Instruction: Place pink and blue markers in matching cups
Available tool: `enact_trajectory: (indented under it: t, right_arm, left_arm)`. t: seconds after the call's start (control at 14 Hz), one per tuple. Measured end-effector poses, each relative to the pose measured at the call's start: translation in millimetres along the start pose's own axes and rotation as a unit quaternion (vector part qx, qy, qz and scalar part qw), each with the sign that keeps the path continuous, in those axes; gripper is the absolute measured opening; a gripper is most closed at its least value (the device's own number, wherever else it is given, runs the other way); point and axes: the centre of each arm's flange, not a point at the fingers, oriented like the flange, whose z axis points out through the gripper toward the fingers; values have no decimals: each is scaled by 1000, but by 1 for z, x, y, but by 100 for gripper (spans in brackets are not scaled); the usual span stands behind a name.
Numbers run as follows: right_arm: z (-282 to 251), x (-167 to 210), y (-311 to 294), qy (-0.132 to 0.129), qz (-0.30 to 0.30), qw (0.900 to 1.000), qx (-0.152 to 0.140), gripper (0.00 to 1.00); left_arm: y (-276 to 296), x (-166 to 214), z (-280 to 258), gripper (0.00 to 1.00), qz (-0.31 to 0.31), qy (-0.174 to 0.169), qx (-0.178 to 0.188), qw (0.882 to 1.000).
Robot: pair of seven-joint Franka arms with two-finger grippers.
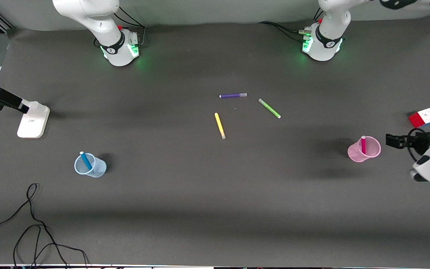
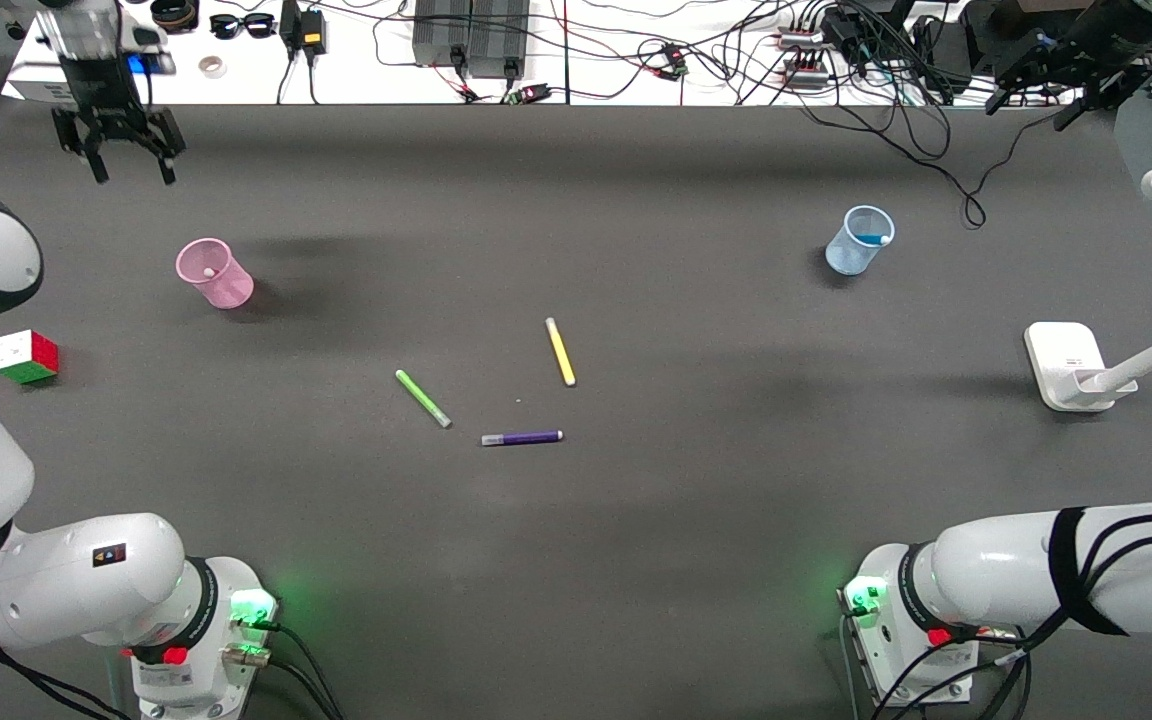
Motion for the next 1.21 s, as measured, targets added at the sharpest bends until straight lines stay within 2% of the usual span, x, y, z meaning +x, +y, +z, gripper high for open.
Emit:
enact_trajectory:
  t: [0.14, 0.29, 0.5, 0.71, 0.93, 1.21]
  right_arm:
    - [1, 3, -17, -6, -16, 1000, -4, 100]
    - [1, 1, -35, -22, -33, 999, -9, 100]
    - [4, -13, -84, -47, -89, 995, -21, 100]
    - [5, -24, -109, -60, -112, 992, -28, 100]
    - [2, -26, -108, -56, -121, 991, -23, 100]
    - [1, -19, -88, -49, -136, 989, -12, 100]
  left_arm:
    - [11, -23, -37, 100, 8, 50, -12, 999]
    - [20, -46, -61, 100, 12, 93, -15, 995]
    - [36, -75, -72, 100, 19, 137, -19, 990]
    - [52, -101, -71, 100, 22, 178, -22, 984]
    - [72, -126, -68, 100, 29, 186, -13, 982]
    - [94, -141, -79, 100, 46, 198, -14, 979]
